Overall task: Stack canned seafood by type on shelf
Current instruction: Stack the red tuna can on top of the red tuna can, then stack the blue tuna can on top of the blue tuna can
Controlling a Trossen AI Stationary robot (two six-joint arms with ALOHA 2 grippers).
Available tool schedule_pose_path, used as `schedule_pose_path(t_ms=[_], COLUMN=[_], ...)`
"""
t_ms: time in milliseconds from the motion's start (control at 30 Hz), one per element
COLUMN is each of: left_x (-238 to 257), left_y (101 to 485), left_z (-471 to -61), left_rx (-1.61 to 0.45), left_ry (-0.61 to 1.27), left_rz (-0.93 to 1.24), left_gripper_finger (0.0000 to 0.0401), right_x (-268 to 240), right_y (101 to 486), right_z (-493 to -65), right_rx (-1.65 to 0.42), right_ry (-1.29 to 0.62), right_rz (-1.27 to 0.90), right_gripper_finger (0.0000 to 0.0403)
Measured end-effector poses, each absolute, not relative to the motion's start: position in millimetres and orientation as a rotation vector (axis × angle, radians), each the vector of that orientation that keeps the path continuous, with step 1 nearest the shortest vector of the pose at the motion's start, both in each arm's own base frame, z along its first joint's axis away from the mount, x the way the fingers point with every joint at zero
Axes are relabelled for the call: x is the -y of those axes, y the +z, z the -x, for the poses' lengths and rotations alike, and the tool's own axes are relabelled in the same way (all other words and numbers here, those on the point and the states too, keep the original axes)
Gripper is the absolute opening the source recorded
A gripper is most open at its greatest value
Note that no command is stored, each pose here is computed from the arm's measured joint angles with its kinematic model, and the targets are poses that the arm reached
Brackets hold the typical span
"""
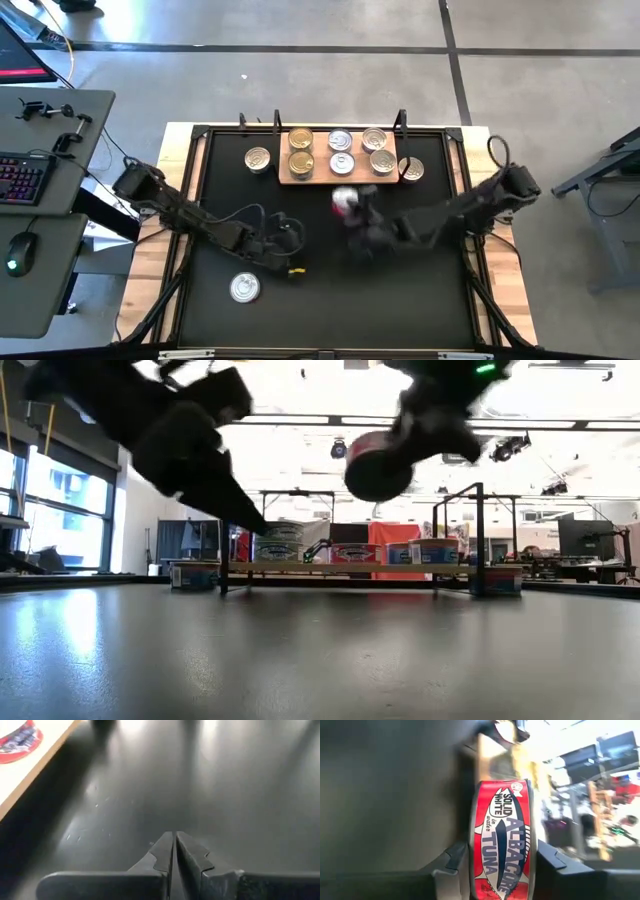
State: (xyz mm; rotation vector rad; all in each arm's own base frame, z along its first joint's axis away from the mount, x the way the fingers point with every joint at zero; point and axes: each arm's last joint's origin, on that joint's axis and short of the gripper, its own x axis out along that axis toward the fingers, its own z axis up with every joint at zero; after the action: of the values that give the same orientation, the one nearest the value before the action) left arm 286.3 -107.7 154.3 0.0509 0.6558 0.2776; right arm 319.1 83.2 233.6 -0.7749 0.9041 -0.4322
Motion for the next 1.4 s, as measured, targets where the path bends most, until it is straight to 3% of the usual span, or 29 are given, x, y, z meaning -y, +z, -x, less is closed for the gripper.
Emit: schedule_pose_path(t_ms=[333, 533, 767, 1100, 1400], left_x=[131, 140, 143, 143, 143], left_y=[136, 136, 136, 136, 136], left_z=[-247, -240, -239, -239, -239], left_rx=[-0.502, -0.467, -0.462, -0.457, -0.456], left_ry=[0.376, 0.397, 0.386, 0.393, 0.393], left_rz=[0.023, -0.008, -0.009, -0.015, -0.014], left_gripper_finger=[0.0015, 0.0015, 0.0015, 0.0015, 0.0015], right_x=[78, 132, 146, 140, 126], right_y=[234, 211, 197, 196, 204], right_z=[-349, -357, -357, -358, -364], right_rx=[-0.980, -0.964, -1.002, -0.992, -0.958], right_ry=[-0.510, -0.499, -0.560, -0.566, -0.609], right_rz=[0.808, 0.821, 0.767, 0.727, 0.687], right_gripper_finger=[0.0117, 0.0117, 0.0118, 0.0239, 0.0248])
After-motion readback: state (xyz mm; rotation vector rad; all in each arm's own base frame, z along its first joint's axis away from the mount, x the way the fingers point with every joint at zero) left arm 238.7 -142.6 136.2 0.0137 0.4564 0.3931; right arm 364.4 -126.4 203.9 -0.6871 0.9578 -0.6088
